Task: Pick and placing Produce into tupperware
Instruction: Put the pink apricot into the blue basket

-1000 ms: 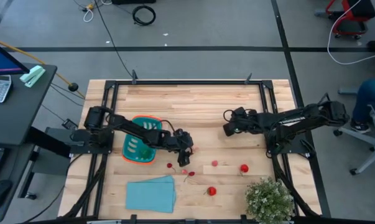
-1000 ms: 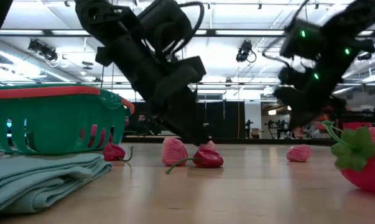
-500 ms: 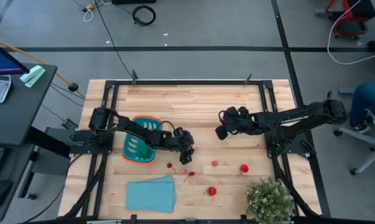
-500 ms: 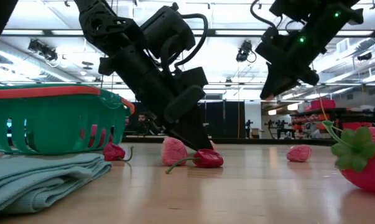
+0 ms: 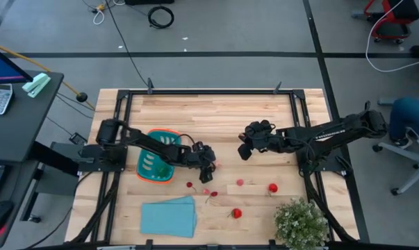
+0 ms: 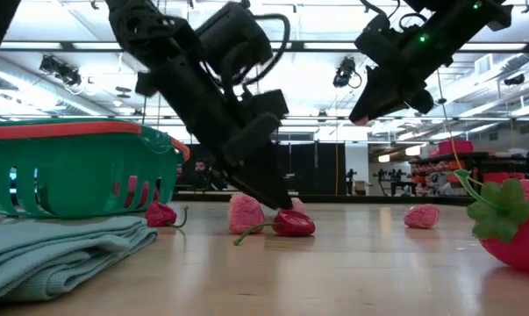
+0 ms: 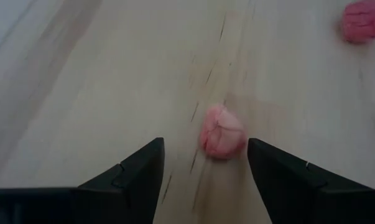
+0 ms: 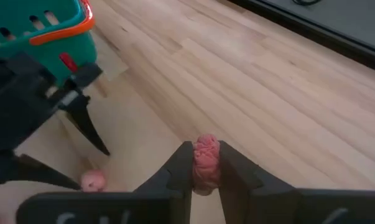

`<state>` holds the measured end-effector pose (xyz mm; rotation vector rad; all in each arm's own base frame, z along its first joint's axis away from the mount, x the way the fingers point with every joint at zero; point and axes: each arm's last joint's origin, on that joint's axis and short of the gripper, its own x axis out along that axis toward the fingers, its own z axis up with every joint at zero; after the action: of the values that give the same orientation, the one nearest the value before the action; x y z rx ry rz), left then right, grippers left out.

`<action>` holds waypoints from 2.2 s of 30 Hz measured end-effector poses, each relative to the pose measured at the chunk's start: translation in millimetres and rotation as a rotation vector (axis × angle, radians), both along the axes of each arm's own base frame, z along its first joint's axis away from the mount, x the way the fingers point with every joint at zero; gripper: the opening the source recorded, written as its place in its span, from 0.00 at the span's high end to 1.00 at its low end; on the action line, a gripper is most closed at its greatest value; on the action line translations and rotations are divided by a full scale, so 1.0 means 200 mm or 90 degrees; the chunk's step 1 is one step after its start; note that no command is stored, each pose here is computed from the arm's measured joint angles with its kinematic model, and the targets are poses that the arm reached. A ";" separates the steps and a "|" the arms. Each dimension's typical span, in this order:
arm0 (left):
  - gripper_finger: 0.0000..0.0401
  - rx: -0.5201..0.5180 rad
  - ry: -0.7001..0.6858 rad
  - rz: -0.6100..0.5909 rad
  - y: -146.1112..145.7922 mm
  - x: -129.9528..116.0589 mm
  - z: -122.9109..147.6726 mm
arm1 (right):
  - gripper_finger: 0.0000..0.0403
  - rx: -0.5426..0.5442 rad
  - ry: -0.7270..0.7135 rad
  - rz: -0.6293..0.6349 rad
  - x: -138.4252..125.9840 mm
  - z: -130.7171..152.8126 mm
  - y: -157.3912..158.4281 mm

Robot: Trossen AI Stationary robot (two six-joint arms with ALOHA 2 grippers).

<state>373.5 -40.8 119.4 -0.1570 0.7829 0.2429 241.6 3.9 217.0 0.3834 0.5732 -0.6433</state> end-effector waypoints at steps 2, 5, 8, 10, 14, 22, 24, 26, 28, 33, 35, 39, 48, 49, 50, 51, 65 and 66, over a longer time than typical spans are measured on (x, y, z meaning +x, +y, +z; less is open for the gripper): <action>0.41 0.002 0.015 0.000 0.00 -0.03 0.06 | 0.85 0.002 -0.002 -0.001 0.00 0.00 0.00; 0.42 -0.006 0.042 -0.010 0.01 -0.10 0.18 | 0.85 0.006 -0.011 0.000 0.00 0.00 0.00; 0.42 -0.032 0.049 -0.032 0.01 -0.18 0.34 | 0.85 0.014 -0.052 0.002 0.03 0.02 0.01; 0.42 -0.049 0.029 -0.046 0.02 -0.25 0.46 | 0.85 0.031 -0.088 0.005 0.07 0.02 0.01; 0.42 -0.066 -0.062 -0.065 0.03 -0.38 0.72 | 0.85 0.047 -0.173 0.049 0.19 -0.01 0.03; 0.46 0.012 -0.270 -0.095 0.11 -0.70 1.13 | 0.85 0.017 -0.246 0.170 0.59 -0.06 0.07; 0.46 0.032 -0.302 -0.088 0.13 -0.76 1.18 | 0.85 -0.024 -0.207 0.195 0.72 -0.05 0.08; 0.47 0.036 -0.325 -0.078 0.14 -0.81 1.22 | 0.85 -0.057 -0.187 0.240 0.86 -0.01 0.09; 0.48 0.030 -0.346 -0.072 0.14 -0.84 1.25 | 0.85 -0.083 -0.171 0.273 0.99 0.03 0.11; 0.49 0.029 -0.347 -0.069 0.15 -0.88 1.26 | 0.85 -0.099 -0.107 0.333 1.22 0.04 0.12; 0.50 0.032 -0.347 -0.068 0.15 -0.88 1.26 | 0.85 -0.082 -0.102 0.364 1.28 0.04 0.13; 0.50 0.051 -0.343 -0.083 0.15 -0.87 1.25 | 0.81 -0.071 -0.097 0.414 1.38 -0.01 0.15; 0.51 0.056 -0.350 -0.089 0.15 -0.88 1.26 | 0.59 -0.058 0.015 0.405 1.42 -0.09 0.06; 0.52 0.057 -0.349 -0.089 0.15 -0.88 1.26 | 0.57 -0.060 0.031 0.406 1.40 -0.08 0.05; 0.52 0.056 -0.347 -0.090 0.15 -0.88 1.26 | 0.56 -0.065 0.048 0.406 1.39 -0.06 0.04; 0.52 0.056 -0.346 -0.090 0.15 -0.88 1.26 | 0.54 -0.070 0.056 0.410 1.37 -0.02 0.04; 0.54 0.047 -0.261 -0.089 0.13 -0.76 1.15 | 0.52 -0.001 0.359 0.308 0.59 0.54 0.25; 0.54 0.044 -0.241 -0.087 0.13 -0.73 1.12 | 0.52 -0.033 0.353 0.280 0.54 0.55 0.28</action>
<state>227.1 -14.7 343.7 -0.0793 0.4056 0.1045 348.9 60.5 327.3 0.0147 1.1297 -0.3312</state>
